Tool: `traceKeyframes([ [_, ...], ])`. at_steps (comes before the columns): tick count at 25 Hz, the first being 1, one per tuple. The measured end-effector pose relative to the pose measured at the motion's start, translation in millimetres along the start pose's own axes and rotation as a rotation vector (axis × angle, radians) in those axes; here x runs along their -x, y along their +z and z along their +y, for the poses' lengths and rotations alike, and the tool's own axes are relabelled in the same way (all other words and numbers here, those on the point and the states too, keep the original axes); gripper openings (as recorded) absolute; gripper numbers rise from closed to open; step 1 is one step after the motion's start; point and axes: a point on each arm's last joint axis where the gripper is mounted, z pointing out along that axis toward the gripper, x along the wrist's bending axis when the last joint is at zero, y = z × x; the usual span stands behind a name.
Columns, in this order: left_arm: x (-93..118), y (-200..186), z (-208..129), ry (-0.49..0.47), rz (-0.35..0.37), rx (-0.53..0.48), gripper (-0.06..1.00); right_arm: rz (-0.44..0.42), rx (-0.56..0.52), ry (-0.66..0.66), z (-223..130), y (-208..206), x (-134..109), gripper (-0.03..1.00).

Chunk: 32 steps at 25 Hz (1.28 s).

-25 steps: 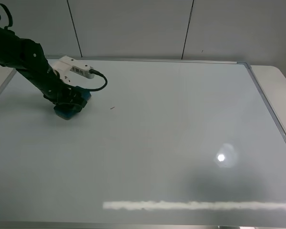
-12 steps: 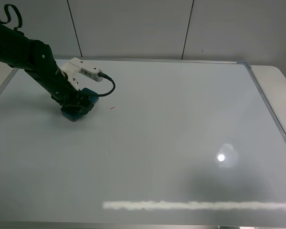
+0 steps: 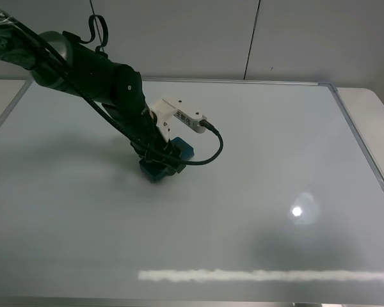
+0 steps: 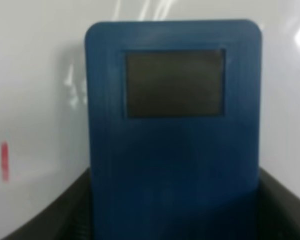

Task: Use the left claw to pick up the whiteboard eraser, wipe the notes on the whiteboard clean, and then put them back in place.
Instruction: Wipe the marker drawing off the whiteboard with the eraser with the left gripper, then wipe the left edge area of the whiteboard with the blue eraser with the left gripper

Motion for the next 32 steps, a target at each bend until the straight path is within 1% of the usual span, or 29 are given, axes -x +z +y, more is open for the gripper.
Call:
traceKeyframes([
  [3,-11,3,5,-0.014,0.011,0.004,0.55,0.000,0.000,0.000,0,0,0,0.99],
  [6,-32,3,4,-0.046,0.038,0.012,0.55,0.000,0.000,0.000,0,0,0,0.99],
  [10,-76,-2,-8,-0.120,0.091,0.015,0.55,0.000,0.000,0.000,0,0,0,0.99],
  [12,-101,-6,-17,-0.173,0.119,0.013,0.55,0.000,0.000,0.000,0,0,0,0.99],
  [16,-145,-15,-38,-0.274,0.160,0.014,0.55,0.000,0.000,0.000,0,0,0,0.99],
  [19,-169,-21,-52,-0.339,0.186,0.014,0.55,0.000,0.000,0.000,0,0,0,0.99],
  [22,-182,-26,-62,-0.376,0.195,0.006,0.55,0.000,0.000,0.000,0,0,0,0.99],
  [26,-190,-39,-69,-0.391,0.199,-0.011,0.55,0.000,0.000,0.000,0,0,0,0.99],
  [29,-191,-50,-78,-0.412,0.196,-0.058,0.55,0.000,0.000,0.000,0,0,0,0.99],
  [32,-193,-64,-90,-0.444,0.201,-0.136,0.55,0.000,0.000,0.000,0,0,0,0.99],
])
